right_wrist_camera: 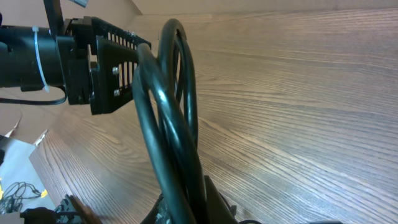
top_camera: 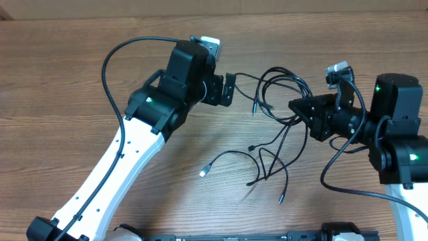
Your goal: Untangle cables
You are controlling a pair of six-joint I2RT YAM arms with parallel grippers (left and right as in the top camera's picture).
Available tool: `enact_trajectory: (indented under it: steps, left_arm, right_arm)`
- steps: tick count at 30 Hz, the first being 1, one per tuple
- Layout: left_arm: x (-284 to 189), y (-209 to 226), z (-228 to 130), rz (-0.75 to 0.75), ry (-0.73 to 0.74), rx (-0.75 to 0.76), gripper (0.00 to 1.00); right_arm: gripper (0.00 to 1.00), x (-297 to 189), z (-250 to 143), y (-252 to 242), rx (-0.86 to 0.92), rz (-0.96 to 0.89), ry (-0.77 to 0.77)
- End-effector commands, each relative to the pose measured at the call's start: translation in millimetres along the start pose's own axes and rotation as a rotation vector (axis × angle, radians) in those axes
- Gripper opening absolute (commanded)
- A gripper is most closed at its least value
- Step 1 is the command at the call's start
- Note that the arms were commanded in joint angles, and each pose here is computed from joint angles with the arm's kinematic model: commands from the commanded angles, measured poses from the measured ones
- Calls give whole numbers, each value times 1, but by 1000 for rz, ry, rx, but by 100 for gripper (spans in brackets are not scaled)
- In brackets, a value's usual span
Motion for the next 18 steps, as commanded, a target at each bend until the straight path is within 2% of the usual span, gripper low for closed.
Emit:
enact_trajectory:
  steps: [1,3,6,10,12,16,18]
  left_arm:
    - [-12,22,14,102,-61,-3,100]
    - [-11,17,13,63,-54,-2,100]
    - [-11,-1,13,-86,-36,11,100]
    - [-14,-19,11,-228,-33,172,100]
    - [-13,-14,9,-185,-31,273,100]
    - [-12,24,7,120,-12,268,100]
    - [-12,30,4,158,5,256,100]
  right_arm:
    - [4,-5,4,3,-29,2,-23]
    - [4,-5,4,3,-30,2,-24]
    - [4,-5,4,0,-28,-23,-21]
    - [4,-5,4,0,-29,-24,-21]
    - [4,-5,3,0,-25,-24,-17]
    - [4,-5,3,0,-22,-24,-14]
    - [4,-5,3,0,-23,-24,-14]
Point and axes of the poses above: each gripper's point midway between its finger pads, its own x axis out along the fingers, its own y axis along the line the jaws close on, z = x × y, the point moved 5 cm from there along -x, back along the fingers, and after that the axes turned 4 degrees about -x, right-handed, at the moved point
